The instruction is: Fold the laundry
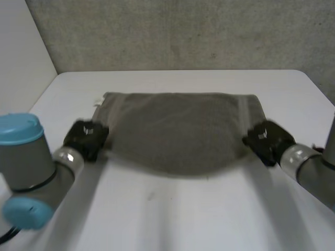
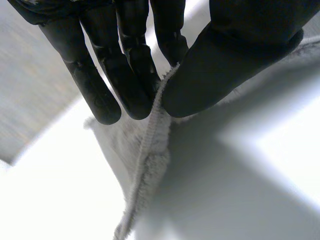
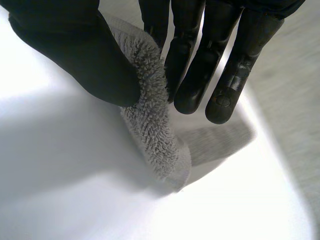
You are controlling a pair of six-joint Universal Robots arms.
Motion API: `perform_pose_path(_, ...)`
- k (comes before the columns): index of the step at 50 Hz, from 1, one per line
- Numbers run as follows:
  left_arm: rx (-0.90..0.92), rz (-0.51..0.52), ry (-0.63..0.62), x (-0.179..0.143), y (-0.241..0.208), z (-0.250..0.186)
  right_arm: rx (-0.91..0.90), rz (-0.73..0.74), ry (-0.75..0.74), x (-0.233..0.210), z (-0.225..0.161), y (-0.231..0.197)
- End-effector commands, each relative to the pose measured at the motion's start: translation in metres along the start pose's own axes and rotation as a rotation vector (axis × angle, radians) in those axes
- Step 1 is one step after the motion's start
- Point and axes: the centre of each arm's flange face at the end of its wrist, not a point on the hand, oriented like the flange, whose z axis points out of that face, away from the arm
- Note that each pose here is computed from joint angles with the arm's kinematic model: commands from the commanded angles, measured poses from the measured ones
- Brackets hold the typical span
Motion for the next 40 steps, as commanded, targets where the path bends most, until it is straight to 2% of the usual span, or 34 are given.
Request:
perform_pose_path(1,-0.374,0.272,0.250,0.004,0.012,-0.107,-0.315,-0.084,-0.345,-0.002,-0.096,-0.004)
perform_pose_path(5,-0.291,0.295,0.190,-0.006,-0.005,-0.113,-0.259,-0.107,-0.272,0.010,-0.098,-0.011)
perform_pose_path(7,-0.166,0.299,0.101,-0.017,-0.024,-0.100,-0.192,-0.121,-0.166,0.025,-0.086,-0.017)
perform_pose_path(10,-0.118,0.301,0.074,-0.020,-0.029,-0.090,-0.165,-0.107,-0.124,0.030,-0.078,-0.018)
perform_pose_path(12,-0.073,0.309,0.053,-0.018,-0.028,-0.063,-0.168,-0.026,-0.088,0.032,-0.049,-0.006)
perform_pose_path(13,-0.073,0.309,0.052,-0.018,-0.028,-0.063,-0.168,-0.026,-0.088,0.032,-0.049,-0.006)
perform_pose_path(15,-0.039,0.329,0.066,-0.008,-0.029,-0.035,-0.187,0.005,-0.046,0.034,-0.022,0.003)
perform_pose_path(19,-0.046,0.334,0.101,0.005,-0.022,-0.010,-0.212,-0.014,-0.010,0.029,-0.004,0.005)
perform_pose_path(26,-0.017,0.337,0.040,0.007,-0.021,0.034,-0.183,-0.055,0.124,0.028,0.040,0.017)
perform_pose_path(31,0.071,0.346,-0.043,0.005,-0.029,0.066,-0.148,-0.074,0.207,0.032,0.054,0.018)
perform_pose_path(40,0.137,0.340,-0.087,0.004,-0.034,0.089,-0.101,-0.098,0.298,0.031,0.069,0.016)
